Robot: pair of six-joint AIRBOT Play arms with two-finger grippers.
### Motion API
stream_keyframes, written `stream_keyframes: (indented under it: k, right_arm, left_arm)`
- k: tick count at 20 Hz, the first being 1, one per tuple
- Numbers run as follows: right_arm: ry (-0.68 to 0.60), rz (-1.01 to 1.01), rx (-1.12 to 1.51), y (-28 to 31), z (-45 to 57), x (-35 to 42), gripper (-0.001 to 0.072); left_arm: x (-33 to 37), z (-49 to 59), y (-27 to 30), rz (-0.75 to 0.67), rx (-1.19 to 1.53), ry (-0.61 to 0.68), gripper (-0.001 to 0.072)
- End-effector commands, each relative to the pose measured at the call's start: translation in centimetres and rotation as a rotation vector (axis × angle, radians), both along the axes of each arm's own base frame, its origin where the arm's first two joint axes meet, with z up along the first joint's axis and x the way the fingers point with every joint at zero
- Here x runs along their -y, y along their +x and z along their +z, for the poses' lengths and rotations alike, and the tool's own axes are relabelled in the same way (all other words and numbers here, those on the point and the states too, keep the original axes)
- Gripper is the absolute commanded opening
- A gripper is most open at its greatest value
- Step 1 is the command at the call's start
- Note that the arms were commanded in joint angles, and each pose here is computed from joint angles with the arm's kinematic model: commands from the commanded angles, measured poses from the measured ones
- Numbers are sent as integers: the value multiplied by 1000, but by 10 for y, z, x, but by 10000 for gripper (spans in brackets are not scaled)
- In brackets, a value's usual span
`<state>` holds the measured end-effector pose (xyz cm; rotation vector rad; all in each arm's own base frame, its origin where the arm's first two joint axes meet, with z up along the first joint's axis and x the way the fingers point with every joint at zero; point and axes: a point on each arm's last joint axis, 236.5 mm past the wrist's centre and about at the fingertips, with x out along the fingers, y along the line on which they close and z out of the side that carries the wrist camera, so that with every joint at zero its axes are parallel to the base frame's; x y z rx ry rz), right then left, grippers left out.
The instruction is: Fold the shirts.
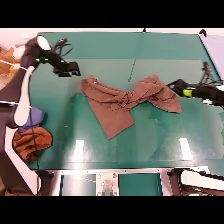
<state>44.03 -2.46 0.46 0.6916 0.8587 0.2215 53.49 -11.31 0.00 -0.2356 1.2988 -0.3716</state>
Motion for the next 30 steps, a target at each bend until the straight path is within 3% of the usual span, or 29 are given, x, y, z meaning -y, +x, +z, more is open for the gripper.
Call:
stream_keyframes:
  k: [1,3,8,15,17,18,19,20,21,23,26,30]
  right_arm:
    - [80,-62,-125,-43,-7,56,429]
    - [71,-152,-239,-77,-34,91,506]
    - [97,-281,-302,-101,-63,115,501]
    - [135,-204,-388,-99,-100,81,500]
    - [121,-177,-394,-91,-108,68,490]
    - [121,-174,-387,-85,-110,63,490]
    - [123,-179,-375,-78,-110,59,488]
    - [129,-186,-363,-72,-109,56,433]
    - [138,-186,-353,-66,-108,52,334]
    - [131,-151,-333,-59,-102,44,26]
    - [134,-79,-268,-43,-64,39,14]
    - [117,-20,81,2,108,42,14]
  left_arm:
    - [-20,14,-47,29,-200,-155,628]
    - [-21,-6,-91,8,-368,-158,627]
    - [30,-75,-158,-18,-515,-155,626]
    - [117,-127,-144,-21,-289,-124,610]
    - [123,-126,-142,-23,-273,-130,306]
    - [126,-124,-143,-20,-283,-147,71]
    - [129,-120,-146,-22,-296,-169,21]
    - [129,-116,-149,-33,-311,-183,21]
    - [129,-110,-152,-62,-321,-190,20]
    - [130,-86,-151,-120,-321,-207,20]
    - [128,-7,-126,-184,-203,-252,20]
    - [119,190,-85,-236,220,-371,20]
